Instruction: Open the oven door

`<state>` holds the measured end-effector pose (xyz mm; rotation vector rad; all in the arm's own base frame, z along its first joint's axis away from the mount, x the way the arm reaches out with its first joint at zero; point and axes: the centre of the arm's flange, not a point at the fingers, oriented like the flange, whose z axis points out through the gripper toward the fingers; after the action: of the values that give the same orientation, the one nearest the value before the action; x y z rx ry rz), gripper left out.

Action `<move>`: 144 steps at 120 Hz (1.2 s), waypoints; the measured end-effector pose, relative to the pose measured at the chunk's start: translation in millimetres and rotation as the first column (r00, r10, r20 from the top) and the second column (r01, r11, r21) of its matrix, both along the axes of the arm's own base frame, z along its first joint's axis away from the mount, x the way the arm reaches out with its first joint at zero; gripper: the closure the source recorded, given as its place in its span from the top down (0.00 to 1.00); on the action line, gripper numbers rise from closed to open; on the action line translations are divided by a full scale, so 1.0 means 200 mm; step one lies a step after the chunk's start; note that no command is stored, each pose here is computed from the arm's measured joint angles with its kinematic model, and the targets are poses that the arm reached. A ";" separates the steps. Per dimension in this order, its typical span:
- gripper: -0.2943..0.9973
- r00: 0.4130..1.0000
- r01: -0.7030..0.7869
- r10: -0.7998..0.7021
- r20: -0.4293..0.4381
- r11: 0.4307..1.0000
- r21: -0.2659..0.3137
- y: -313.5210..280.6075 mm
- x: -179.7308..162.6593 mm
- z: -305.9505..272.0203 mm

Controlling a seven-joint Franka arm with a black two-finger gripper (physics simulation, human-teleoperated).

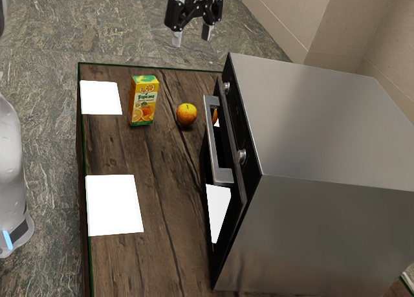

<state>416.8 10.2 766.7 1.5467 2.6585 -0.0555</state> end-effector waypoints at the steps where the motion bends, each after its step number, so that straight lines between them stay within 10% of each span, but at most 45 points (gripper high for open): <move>1: 0.77 1.000 -0.004 0.004 -0.001 1.000 0.000 0.00 0.00 0.00; 30: 0.77 0.999 -0.037 0.037 0.008 0.999 0.027 -0.27 -0.37 -0.04; 52: 0.77 0.984 0.104 -0.129 0.122 0.976 0.190 -0.99 -0.82 0.06; 96: 0.77 0.867 0.254 -0.353 0.353 0.921 0.297 -1.34 -0.70 -0.30; 144: 0.77 0.833 0.347 -0.450 0.322 0.878 0.329 -1.20 -0.52 -0.46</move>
<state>312.7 -230.5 675.0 1.9313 2.0575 0.5440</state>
